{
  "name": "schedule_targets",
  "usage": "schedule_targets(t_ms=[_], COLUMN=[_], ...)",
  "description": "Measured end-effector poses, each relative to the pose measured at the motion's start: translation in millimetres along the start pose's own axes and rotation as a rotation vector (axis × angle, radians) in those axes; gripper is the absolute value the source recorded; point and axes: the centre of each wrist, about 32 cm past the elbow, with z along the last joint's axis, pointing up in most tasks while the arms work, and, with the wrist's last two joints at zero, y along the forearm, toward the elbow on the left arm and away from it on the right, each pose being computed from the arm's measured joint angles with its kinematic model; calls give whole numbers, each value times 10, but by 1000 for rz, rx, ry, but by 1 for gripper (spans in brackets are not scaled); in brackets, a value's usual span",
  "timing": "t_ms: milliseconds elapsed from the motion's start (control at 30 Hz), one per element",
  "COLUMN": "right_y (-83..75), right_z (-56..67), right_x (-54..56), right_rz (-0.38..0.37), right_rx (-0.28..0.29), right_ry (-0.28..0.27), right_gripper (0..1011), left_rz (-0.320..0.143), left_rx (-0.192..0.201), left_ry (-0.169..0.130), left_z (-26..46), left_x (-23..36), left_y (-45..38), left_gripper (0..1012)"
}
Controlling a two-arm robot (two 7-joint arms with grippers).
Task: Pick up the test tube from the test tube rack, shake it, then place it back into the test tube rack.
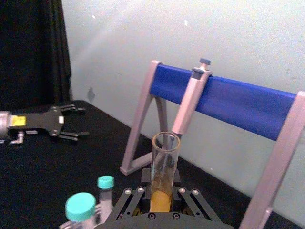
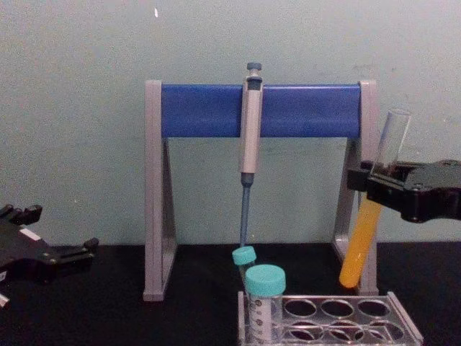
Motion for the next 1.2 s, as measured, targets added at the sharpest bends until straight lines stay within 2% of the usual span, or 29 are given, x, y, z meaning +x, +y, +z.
schedule_targets(t_ms=[200,1200], right_y=[-3,-25], right_z=[60,45], right_x=[-68,-43], right_rz=[4,4], right_rx=[21,9], right_ry=[-3,-3], right_gripper=[232,232], left_rz=[0,0], left_rx=[0,0], left_ry=[0,0], left_z=[0,0], left_x=[0,0], left_y=[0,0], left_gripper=[1001,1001])
